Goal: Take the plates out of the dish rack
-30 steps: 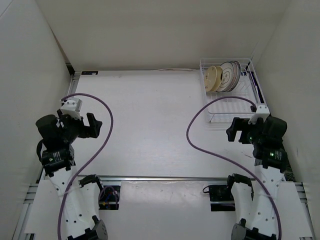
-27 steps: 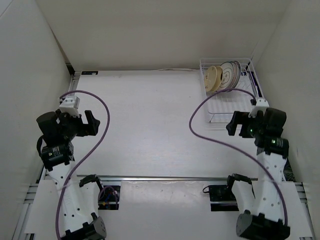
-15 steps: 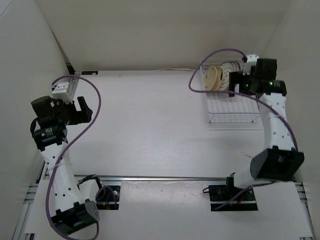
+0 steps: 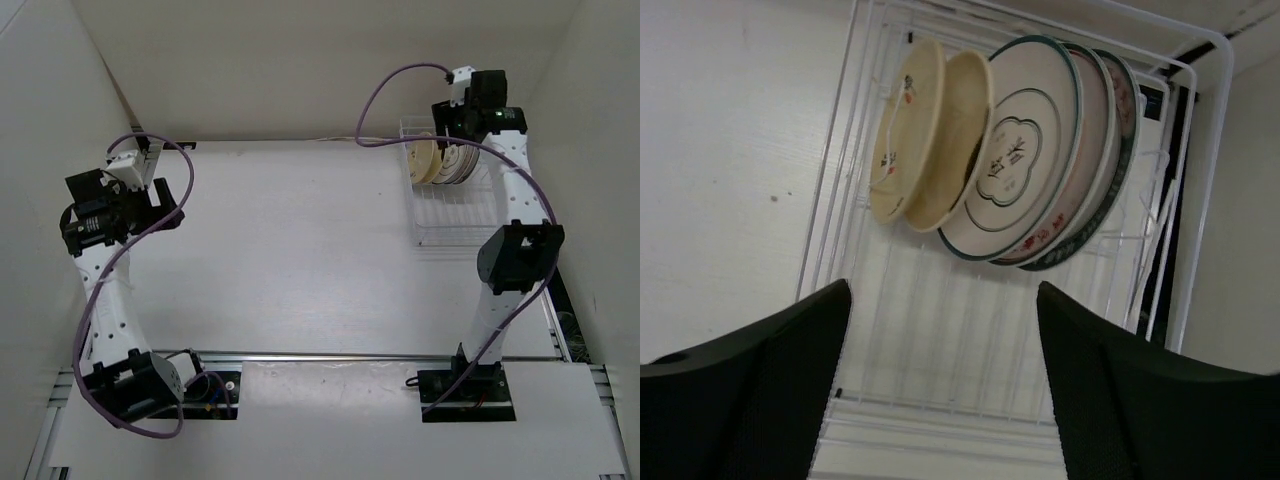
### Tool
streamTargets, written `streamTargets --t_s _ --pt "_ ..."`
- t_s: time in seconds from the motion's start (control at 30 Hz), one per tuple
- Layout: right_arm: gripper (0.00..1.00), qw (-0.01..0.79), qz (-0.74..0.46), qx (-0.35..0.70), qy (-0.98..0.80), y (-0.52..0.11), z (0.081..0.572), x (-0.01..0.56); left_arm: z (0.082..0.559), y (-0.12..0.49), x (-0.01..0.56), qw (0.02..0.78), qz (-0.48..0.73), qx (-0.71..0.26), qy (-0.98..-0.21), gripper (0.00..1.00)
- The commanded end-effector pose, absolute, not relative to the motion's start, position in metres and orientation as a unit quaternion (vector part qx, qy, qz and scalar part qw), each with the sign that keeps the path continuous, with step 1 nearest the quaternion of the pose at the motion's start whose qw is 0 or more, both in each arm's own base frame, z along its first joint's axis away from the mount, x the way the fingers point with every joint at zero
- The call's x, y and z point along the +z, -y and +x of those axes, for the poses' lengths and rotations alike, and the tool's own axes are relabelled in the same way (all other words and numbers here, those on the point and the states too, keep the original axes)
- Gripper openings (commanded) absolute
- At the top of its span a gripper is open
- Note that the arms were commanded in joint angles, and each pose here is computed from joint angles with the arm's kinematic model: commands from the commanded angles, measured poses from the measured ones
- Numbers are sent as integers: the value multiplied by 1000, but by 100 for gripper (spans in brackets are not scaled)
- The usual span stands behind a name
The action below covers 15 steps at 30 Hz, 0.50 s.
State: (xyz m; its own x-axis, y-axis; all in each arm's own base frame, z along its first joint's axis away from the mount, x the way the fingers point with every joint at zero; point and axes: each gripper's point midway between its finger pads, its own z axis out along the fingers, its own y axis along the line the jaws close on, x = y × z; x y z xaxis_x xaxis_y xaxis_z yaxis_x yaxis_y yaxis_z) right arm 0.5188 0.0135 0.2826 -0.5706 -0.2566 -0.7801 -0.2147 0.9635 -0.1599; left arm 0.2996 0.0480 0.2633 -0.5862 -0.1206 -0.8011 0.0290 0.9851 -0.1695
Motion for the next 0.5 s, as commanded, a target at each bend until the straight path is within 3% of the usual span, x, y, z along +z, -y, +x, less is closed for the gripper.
streamTargets --t_s 0.0,0.2,0.47 --pt "71 455 -154 -37 -876 -26 537 283 317 -55 270 457 -28 -84 -885 99" --pt "56 473 -137 -1 -870 -44 563 270 350 -57 259 429 -20 -88 -899 99" --pt "51 464 -135 11 -875 -54 588 234 367 -51 241 403 -13 -112 -908 99"
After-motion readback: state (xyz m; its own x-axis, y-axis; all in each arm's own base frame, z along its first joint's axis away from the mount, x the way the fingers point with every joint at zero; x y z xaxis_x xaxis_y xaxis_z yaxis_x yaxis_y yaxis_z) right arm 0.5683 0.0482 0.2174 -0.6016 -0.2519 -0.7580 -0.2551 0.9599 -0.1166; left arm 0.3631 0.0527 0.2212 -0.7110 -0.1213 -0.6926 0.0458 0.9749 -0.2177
